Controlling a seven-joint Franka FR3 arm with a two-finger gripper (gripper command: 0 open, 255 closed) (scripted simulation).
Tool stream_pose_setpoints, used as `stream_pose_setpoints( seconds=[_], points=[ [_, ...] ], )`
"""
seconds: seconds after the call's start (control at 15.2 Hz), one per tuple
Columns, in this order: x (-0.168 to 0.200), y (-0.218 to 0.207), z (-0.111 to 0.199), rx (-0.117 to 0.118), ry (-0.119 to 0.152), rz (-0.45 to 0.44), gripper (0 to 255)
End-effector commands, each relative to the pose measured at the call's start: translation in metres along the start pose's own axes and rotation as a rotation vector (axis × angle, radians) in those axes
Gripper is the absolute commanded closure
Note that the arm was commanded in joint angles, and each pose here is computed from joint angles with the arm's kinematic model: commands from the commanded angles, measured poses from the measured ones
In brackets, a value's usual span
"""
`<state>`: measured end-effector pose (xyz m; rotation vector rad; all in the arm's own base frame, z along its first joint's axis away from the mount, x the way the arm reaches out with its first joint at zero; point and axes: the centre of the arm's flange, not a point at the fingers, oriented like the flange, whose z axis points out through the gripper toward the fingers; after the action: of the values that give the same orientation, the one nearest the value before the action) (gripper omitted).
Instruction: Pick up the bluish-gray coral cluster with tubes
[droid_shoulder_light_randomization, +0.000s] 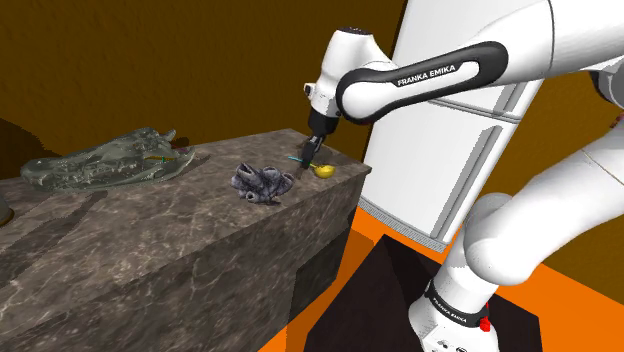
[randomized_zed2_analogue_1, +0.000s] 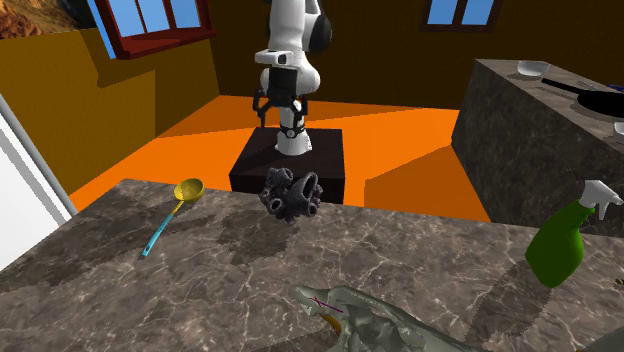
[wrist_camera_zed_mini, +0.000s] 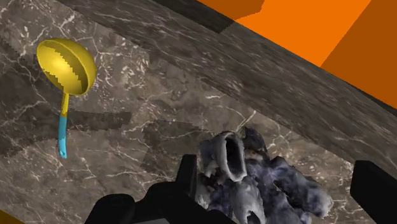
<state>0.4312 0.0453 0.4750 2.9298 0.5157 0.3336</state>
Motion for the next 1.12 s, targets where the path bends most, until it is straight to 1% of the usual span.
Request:
stream_pose_setpoints(
  seconds=[0.0, 0.4, 0.46, 0.92, 1.06],
  points=[
    [0.015, 0.002, 0.020, -0.021, 0.024, -0.030, 0],
    [0.061, -0.001, 0.076, -0.083, 0.086, -0.114, 0],
    [0.061, -0.001, 0.076, -0.083, 0.086, -0.114, 0],
    [0.054, -0.008, 0.115, -0.083, 0.086, -0.114, 0],
    [0.054, -0.008, 0.115, -0.083, 0.086, -0.114, 0]
  ],
)
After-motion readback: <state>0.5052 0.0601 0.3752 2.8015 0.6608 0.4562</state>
